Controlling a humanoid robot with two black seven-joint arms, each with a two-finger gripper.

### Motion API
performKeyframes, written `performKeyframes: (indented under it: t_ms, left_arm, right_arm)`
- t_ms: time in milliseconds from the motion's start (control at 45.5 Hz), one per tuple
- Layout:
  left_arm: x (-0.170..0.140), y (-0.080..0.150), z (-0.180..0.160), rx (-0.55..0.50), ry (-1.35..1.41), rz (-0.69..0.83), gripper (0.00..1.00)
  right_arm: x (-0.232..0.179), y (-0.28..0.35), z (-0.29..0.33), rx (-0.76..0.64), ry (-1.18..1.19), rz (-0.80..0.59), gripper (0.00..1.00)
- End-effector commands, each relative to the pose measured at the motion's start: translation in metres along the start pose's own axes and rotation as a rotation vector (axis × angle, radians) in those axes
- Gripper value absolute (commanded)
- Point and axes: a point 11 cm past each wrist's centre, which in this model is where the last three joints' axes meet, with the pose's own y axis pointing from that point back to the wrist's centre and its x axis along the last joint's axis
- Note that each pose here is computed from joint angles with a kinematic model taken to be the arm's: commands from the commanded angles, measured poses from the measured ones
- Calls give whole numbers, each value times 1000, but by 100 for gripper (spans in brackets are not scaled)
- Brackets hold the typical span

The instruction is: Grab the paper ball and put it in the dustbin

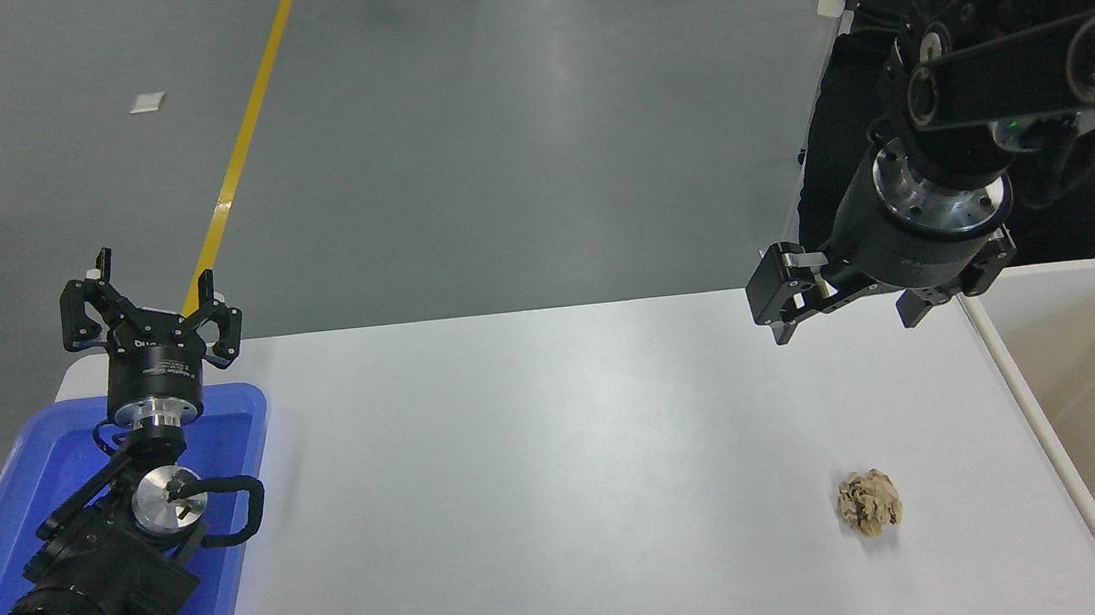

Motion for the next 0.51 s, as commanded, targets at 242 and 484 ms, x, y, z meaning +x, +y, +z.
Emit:
performKeyframes:
  t_ms: [242,484]
  left_arm:
    - [0,0,0,0,0,0,99]
    - [0,0,0,0,0,0,99]
  right_arm:
    - [-1,-56,27,-11,-35,65,100]
    - [-18,-115,55,-39,11,82,100]
